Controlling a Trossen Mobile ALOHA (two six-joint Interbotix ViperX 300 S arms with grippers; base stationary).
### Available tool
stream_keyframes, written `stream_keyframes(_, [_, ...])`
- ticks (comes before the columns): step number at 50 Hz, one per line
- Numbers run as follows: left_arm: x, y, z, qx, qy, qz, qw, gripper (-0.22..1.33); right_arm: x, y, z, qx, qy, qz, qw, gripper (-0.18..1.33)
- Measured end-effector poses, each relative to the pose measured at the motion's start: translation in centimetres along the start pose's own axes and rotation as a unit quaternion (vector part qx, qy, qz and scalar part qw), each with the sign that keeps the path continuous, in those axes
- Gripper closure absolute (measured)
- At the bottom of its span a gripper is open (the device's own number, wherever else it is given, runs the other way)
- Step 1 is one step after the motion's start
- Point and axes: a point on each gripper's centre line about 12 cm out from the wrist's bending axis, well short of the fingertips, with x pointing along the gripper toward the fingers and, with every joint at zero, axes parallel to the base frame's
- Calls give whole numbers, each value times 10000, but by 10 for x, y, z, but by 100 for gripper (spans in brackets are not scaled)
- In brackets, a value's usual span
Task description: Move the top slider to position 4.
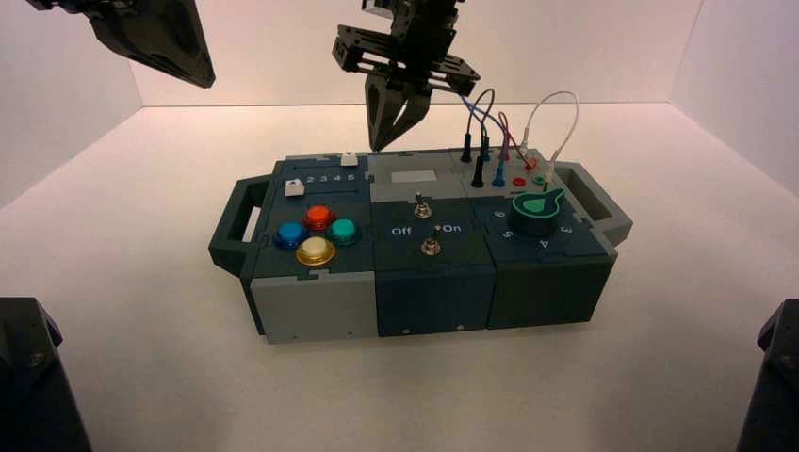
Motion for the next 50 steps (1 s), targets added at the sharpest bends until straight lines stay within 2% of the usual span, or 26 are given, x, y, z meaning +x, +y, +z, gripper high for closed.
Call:
stream_keyframes(13, [0,0,0,8,0,0,10000,127,8,5,-3,-31,95,15,9999,129])
stream_keyframes(50, [1,0,-1,7,15,1,10000,127,20,6,7,-36,213,30,9998,129])
